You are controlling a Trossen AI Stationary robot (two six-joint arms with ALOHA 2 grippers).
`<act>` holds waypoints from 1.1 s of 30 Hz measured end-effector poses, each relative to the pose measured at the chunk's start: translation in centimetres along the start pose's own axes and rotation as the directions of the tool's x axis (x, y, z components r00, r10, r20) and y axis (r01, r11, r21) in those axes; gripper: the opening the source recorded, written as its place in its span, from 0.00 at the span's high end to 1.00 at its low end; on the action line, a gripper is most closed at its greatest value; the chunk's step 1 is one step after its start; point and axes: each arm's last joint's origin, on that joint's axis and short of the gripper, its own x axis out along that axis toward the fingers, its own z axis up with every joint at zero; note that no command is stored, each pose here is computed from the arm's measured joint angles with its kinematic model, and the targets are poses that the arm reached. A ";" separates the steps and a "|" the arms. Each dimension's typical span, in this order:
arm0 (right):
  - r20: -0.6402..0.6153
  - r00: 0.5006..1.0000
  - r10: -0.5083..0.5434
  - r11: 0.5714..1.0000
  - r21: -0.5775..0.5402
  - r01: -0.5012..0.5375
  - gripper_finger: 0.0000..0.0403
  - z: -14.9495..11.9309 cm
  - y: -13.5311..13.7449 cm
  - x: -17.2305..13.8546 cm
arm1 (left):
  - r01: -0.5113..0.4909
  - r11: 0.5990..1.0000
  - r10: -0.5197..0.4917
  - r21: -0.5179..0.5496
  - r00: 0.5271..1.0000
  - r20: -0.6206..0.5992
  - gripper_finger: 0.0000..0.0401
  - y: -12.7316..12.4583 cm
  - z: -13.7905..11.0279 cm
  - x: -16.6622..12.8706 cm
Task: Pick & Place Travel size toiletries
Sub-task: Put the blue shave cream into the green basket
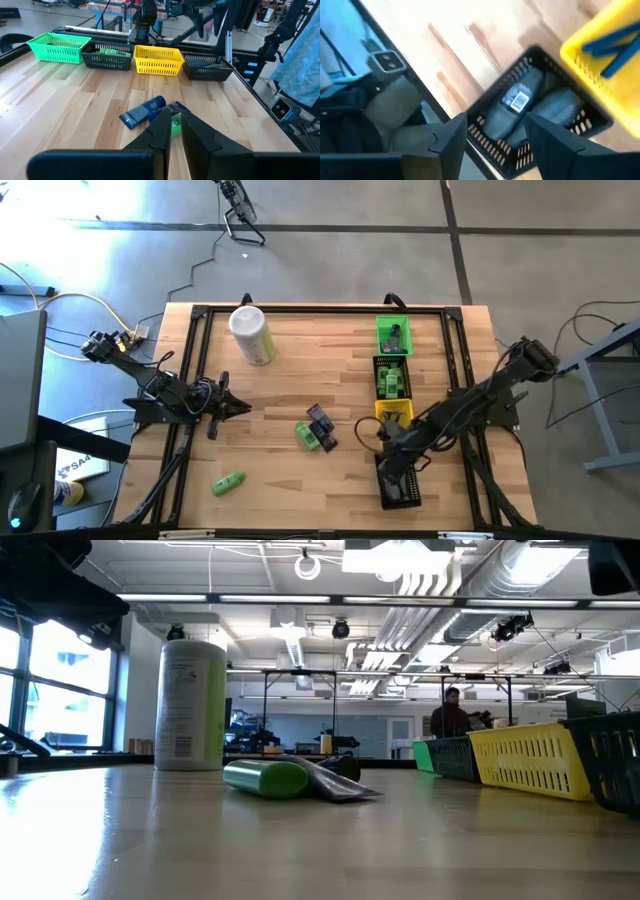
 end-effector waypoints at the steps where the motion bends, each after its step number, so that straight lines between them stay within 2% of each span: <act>1: 0.024 1.000 0.010 1.000 -0.015 -0.009 0.53 0.0 0.0 -0.4 | 0.000 1.000 0.000 0.000 1.000 0.000 0.91 0.0 0.0 0.0; 4: 0.138 0.989 0.044 0.996 -0.078 -0.034 0.56 0.2 0.1 -1.5 | 0.000 1.000 0.000 0.000 1.000 0.000 0.91 0.0 0.0 0.0; 9: 0.342 0.932 0.118 0.975 -0.218 -0.044 0.59 0.9 1.0 -2.2 | 0.000 1.000 0.000 0.000 1.000 0.000 0.91 0.0 0.0 0.0; 13: 0.484 0.858 0.173 0.941 -0.337 0.001 0.61 1.6 1.9 -2.3 | -0.001 1.000 0.001 0.000 1.000 0.001 0.91 0.0 0.0 0.0; 17: 0.558 0.805 0.204 0.901 -0.429 0.069 0.61 2.5 2.3 -2.6 | -0.004 1.000 0.004 0.000 1.000 0.001 0.91 0.0 0.0 0.0; 22: 0.603 0.779 0.170 0.898 -0.420 0.130 0.61 4.3 1.7 -2.9 | -0.007 1.000 0.008 0.006 1.000 -0.011 0.91 0.0 -0.3 0.1; 28: 0.640 0.762 0.096 0.924 -0.341 0.171 0.61 7.1 0.6 -2.7 | -0.020 0.999 0.022 0.032 0.998 -0.060 0.91 0.3 -2.0 0.5; 33: 0.636 0.771 0.020 0.901 -0.346 0.262 0.61 8.9 0.0 -1.0 | -0.020 0.999 0.023 0.047 0.998 -0.064 0.91 0.3 -2.4 0.5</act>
